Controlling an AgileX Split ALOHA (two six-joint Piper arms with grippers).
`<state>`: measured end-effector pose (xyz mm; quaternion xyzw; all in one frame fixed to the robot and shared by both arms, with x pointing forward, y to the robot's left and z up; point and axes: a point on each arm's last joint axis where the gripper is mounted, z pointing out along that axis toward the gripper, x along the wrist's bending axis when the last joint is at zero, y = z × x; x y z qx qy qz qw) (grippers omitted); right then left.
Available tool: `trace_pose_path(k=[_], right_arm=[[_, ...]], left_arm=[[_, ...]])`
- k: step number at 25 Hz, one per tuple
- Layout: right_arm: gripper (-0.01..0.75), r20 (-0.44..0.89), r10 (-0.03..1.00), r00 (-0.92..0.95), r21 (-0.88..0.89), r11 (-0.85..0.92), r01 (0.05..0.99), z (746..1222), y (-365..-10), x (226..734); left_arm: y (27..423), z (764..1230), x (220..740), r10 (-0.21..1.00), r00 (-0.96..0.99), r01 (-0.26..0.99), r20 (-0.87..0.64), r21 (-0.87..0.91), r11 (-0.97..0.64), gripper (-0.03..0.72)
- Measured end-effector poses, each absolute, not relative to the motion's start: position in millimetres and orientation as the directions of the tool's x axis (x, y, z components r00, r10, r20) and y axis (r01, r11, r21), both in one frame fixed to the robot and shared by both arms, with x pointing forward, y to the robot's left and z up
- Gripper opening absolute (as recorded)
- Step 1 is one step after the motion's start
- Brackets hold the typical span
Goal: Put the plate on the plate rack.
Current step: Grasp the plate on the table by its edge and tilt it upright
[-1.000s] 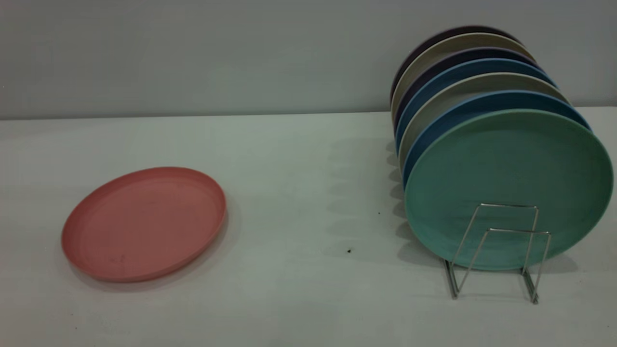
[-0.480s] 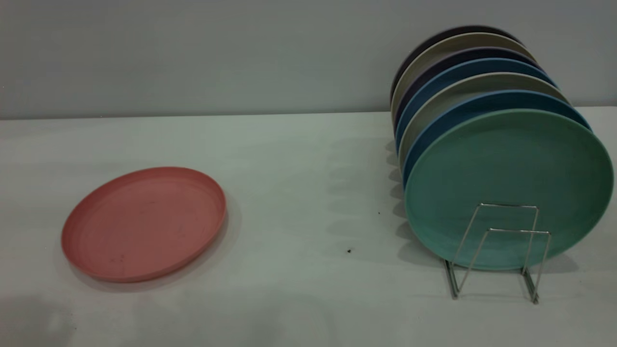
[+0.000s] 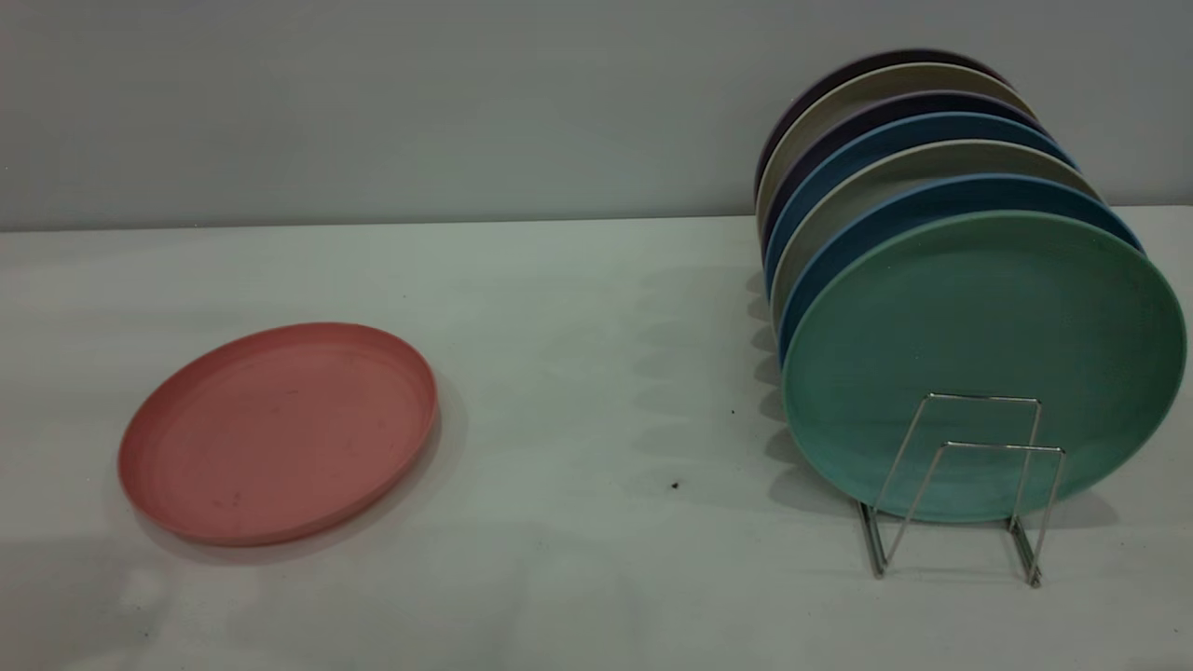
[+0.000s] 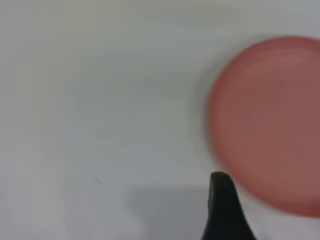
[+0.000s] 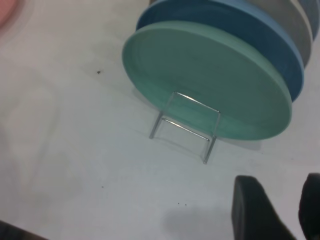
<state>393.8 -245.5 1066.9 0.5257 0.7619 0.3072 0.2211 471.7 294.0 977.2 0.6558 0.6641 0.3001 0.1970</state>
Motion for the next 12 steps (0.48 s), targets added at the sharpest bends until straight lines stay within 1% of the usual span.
trace_pose_path(k=[2, 4, 6, 7, 8, 10, 12], right_arm=[[0.243, -0.014, 0.937, -0.350, 0.700, 0.259, 0.665, 1066.9, -245.5, 393.8], [0.243, -0.011, 0.937, -0.349, 0.701, 0.257, 0.666, 1067.0, -245.4, 393.8], [0.243, -0.009, 0.937, -0.349, 0.701, 0.255, 0.666, 1067.0, -245.3, 393.7], [0.243, -0.007, 0.937, -0.349, 0.701, 0.253, 0.667, 1067.0, -245.1, 393.7], [0.243, -0.006, 0.937, -0.349, 0.700, 0.253, 0.668, 1066.9, -245.1, 393.6], [0.243, -0.003, 0.937, -0.349, 0.699, 0.251, 0.670, 1066.8, -245.0, 393.5], [0.243, 0.000, 0.937, -0.348, 0.699, 0.249, 0.671, 1066.8, -244.8, 393.4]], left_arm=[[297.4, 979.8, 473.3, 0.966, 0.022, 0.749, 0.259, 0.635, -0.187, 0.497], [303.6, 983.8, 474.5, 0.913, 0.080, 0.747, 0.399, 0.583, -0.320, 0.497], [312.6, 988.7, 474.1, 0.848, 0.089, 0.765, 0.522, 0.510, -0.394, 0.497], [317.8, 991.8, 473.2, 0.825, 0.059, 0.785, 0.562, 0.484, -0.386, 0.497], [322.0, 996.3, 473.2, 0.818, 0.003, 0.804, 0.575, 0.485, -0.344, 0.497], [331.2, 1007.0, 471.4, 0.797, -0.159, 0.837, 0.583, 0.507, -0.204, 0.497], [336.4, 1014.4, 468.5, 0.773, -0.272, 0.849, 0.574, 0.521, -0.087, 0.497]])
